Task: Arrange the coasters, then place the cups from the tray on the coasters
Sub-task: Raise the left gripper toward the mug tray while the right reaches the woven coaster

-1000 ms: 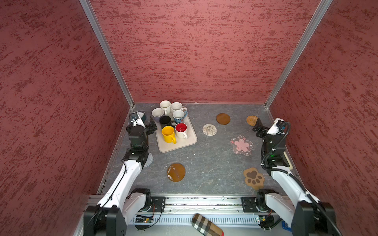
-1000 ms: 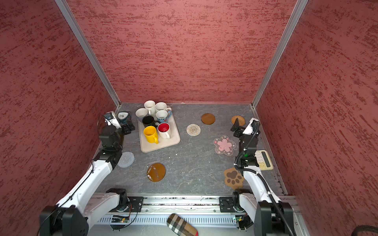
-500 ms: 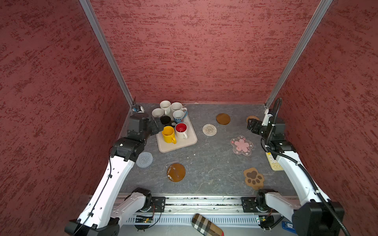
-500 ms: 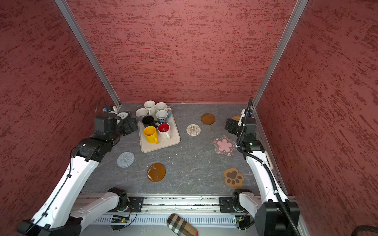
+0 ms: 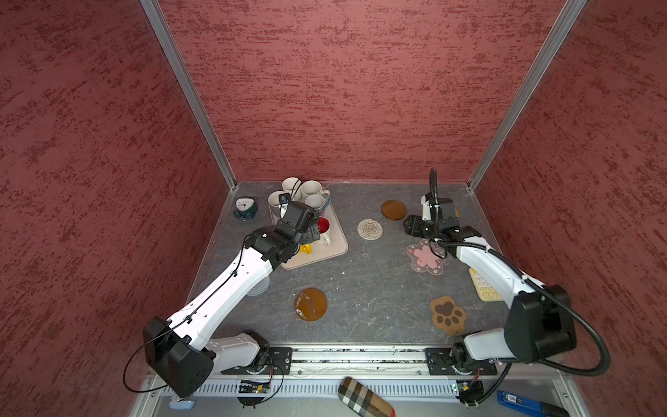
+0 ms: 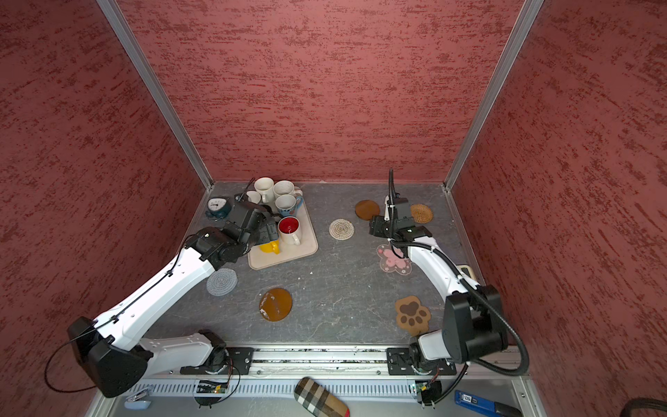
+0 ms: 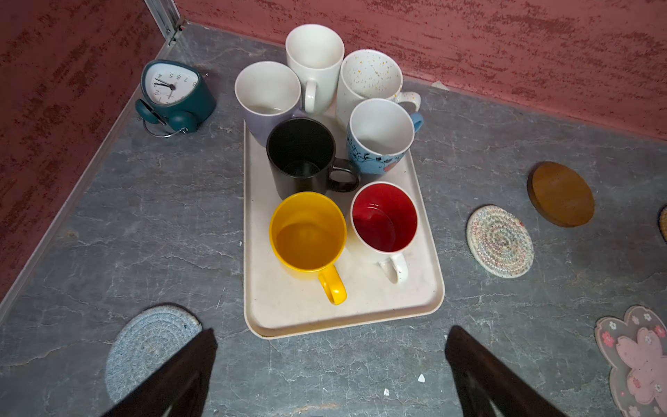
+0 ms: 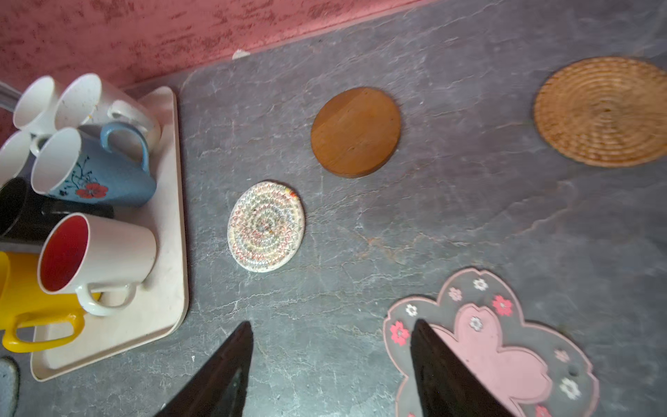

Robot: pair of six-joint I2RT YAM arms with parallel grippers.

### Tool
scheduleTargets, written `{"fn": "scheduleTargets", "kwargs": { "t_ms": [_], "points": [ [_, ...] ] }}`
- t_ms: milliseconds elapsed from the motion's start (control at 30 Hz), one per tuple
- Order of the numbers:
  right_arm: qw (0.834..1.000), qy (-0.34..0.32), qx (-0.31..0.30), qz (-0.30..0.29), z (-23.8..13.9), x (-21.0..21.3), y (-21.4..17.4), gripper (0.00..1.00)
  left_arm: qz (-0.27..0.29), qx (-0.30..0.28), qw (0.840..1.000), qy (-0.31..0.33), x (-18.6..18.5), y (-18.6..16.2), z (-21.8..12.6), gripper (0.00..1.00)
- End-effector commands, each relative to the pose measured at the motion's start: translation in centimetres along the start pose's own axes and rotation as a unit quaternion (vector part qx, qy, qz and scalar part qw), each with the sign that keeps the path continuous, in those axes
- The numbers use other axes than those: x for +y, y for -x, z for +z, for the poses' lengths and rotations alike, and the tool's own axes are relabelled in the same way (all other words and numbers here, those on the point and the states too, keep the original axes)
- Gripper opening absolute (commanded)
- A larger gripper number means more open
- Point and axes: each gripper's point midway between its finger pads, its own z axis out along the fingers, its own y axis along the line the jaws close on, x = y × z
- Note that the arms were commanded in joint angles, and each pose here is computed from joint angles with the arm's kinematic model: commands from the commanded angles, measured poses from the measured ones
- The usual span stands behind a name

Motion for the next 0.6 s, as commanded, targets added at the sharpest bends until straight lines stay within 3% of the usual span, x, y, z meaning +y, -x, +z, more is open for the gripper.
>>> {"fn": "scheduleTargets", "kwargs": {
  "t_ms": [0,300,567],
  "points": [
    [1.0,0.01,0.002,-0.026,2.0,2.2,1.0,0.56,-0.008,-0.017,0.999,-0.029,-0.7,0.0,-0.2,1.0],
    [0.995,0.025,0.072,-0.06,8.2,5.8,-1.2,0.14,-0.019,0.029,0.998,-0.05,0.1,-4.4,0.3,1.0],
    [0.992,0.029,0.108,-0.055,12.1,7.1,-3.4,0.12,-0.026,0.023,0.998,-0.059,0.7,-5.7,0.8,0.99]
  ]
}}
